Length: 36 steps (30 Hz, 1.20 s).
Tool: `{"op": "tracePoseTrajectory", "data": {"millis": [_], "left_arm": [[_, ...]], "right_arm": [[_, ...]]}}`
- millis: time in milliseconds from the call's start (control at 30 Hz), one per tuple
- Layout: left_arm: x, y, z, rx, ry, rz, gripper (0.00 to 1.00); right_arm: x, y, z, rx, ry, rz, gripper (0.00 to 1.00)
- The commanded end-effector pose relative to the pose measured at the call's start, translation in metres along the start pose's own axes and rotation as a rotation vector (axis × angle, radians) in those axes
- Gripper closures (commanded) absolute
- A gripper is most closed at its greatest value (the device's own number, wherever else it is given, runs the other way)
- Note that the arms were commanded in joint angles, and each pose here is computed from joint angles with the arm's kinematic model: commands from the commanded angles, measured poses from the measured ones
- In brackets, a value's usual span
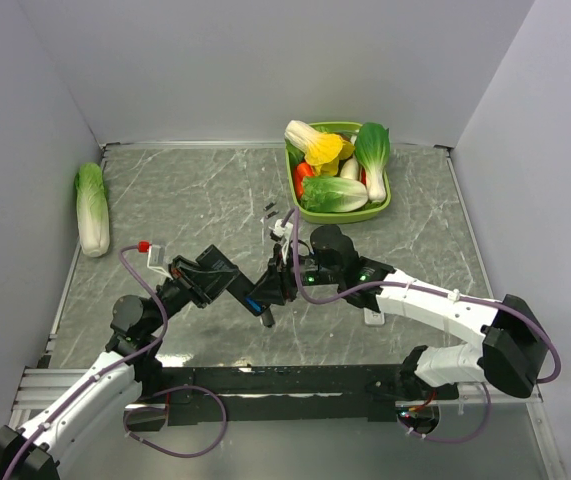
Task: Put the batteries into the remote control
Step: Pick up the battery from the center of the board.
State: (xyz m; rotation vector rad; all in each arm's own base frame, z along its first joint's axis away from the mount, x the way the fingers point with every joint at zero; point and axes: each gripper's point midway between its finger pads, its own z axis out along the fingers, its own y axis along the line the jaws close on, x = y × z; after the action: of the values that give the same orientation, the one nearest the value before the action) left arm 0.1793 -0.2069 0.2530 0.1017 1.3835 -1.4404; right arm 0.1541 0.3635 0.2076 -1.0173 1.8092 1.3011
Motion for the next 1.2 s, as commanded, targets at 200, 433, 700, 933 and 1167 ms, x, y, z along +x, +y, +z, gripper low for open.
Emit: {"op": "tracePoseTrajectory", "data": {"millis": [200,433,700,933,1167], "left_arm": [[-0.015,0.020,0.002,-0.138,-0.068,-0.010,0.99],[-0.001,0.074,-0.016,-0.411,-0.059,-0.063,0.99],[0.009,0.086,-0.021,-0.456,-0.036,-0.084,0.99],[0.011,0.089,-0.021,-0.468,-0.027,-0.077,0.99],[0.010,0.087,-0.022,-0.464,-0.027,-0.065,0.99]], "right_arm": [[-0.038,-0.010,-0.024,0.142,-0.070,-0.113,0.24],[-0.043,-0.077,-0.077,0.424,-0.076,-0.083,0.11],[0.008,-0.172,-0.103,0.732,0.125,0.036,0.30],[0.037,-0.229,-0.097,0.852,0.306,0.060,0.49],[0.061,-0.268,-0.097,0.951,0.408,0.109,0.54]]}}
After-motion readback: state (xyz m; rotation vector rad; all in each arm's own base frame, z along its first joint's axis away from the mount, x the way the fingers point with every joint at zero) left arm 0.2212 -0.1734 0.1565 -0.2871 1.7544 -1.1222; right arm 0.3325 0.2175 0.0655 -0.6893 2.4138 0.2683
